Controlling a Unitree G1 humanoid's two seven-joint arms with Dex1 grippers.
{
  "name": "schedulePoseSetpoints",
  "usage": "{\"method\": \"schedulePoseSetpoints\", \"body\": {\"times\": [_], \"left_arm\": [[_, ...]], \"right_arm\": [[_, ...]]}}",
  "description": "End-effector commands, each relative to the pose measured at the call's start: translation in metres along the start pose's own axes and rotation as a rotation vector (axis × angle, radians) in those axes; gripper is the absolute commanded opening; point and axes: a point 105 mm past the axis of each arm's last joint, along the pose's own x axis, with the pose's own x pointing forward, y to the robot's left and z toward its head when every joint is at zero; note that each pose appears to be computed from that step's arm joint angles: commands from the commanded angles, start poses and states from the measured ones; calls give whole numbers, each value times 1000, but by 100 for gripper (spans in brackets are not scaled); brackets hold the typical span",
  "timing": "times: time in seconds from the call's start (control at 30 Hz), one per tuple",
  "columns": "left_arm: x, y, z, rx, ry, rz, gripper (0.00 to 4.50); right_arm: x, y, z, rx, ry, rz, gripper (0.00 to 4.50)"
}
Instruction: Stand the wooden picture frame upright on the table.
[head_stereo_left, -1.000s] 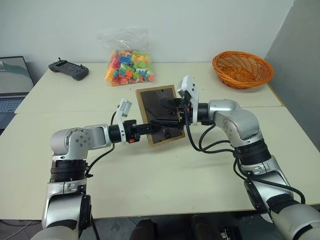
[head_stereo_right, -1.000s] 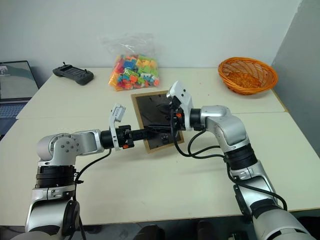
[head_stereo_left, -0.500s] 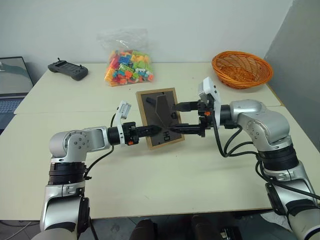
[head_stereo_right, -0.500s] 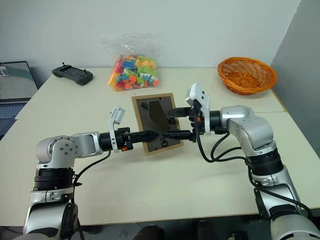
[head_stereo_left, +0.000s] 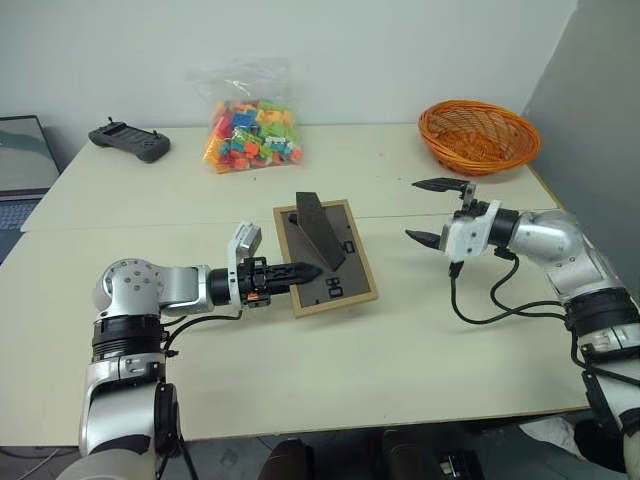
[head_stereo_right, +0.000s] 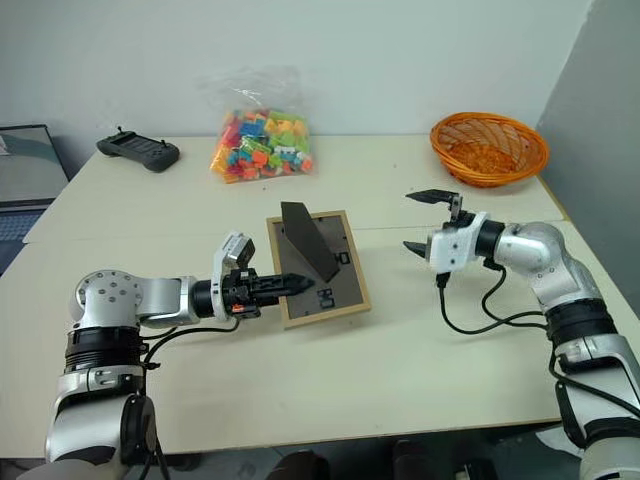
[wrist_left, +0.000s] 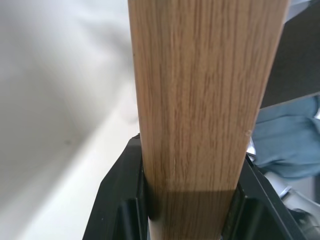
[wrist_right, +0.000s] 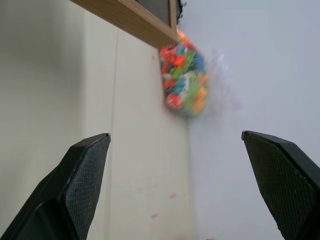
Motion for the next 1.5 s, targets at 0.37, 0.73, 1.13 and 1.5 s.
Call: {"method": "schedulePoseSetpoints", "body": {"times": [0.37,0.73,1.13,1.5], "left_arm": [[6,-32,-26,53,81,-105,129],[10,-35,-31,44,59,-83,129],[-2,-4,0,253,-63,193,319],[-48,-29,50,735,-329,570,450]], "right_arm": [[47,-1,47,-201,-286,-174,448],[38,-5,63,-224,-393,-234,161],[25,-8,40,-109,-299,-254,131],[46,-3,-1,847,-121,-162,130]]}}
